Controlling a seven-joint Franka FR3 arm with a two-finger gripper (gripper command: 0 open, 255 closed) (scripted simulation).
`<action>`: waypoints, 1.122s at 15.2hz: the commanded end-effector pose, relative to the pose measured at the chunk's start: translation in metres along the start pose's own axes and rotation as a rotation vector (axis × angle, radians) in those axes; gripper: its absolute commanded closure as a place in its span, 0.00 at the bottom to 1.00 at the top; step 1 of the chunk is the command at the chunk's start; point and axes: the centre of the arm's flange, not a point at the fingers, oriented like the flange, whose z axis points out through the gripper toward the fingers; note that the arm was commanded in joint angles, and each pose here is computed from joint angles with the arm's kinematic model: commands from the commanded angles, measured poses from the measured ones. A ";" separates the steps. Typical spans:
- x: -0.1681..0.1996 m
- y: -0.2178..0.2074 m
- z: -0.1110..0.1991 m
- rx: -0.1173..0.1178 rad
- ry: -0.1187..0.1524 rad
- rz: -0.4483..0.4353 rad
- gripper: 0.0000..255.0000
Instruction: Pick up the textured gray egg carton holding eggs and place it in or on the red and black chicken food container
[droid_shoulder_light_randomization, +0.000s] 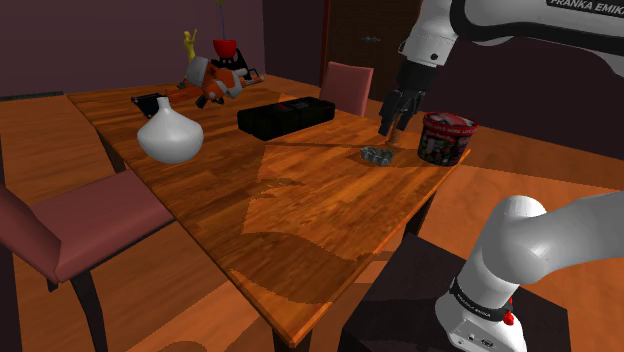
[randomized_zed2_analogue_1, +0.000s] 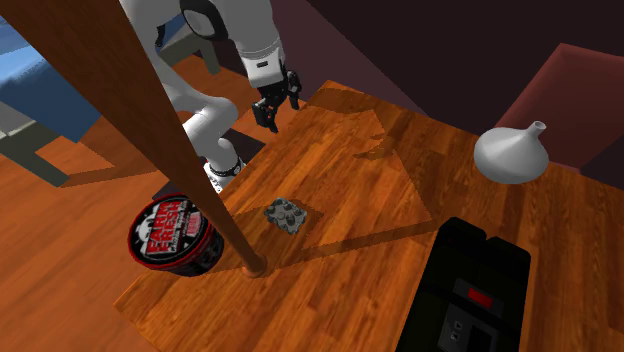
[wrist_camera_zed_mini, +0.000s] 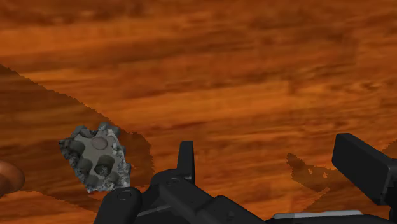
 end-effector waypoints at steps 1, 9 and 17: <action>0.000 0.000 0.000 0.000 0.000 0.000 0.00; 0.054 0.108 0.036 0.103 -0.098 -0.080 0.00; 0.112 0.206 0.088 0.206 -0.195 -0.161 0.00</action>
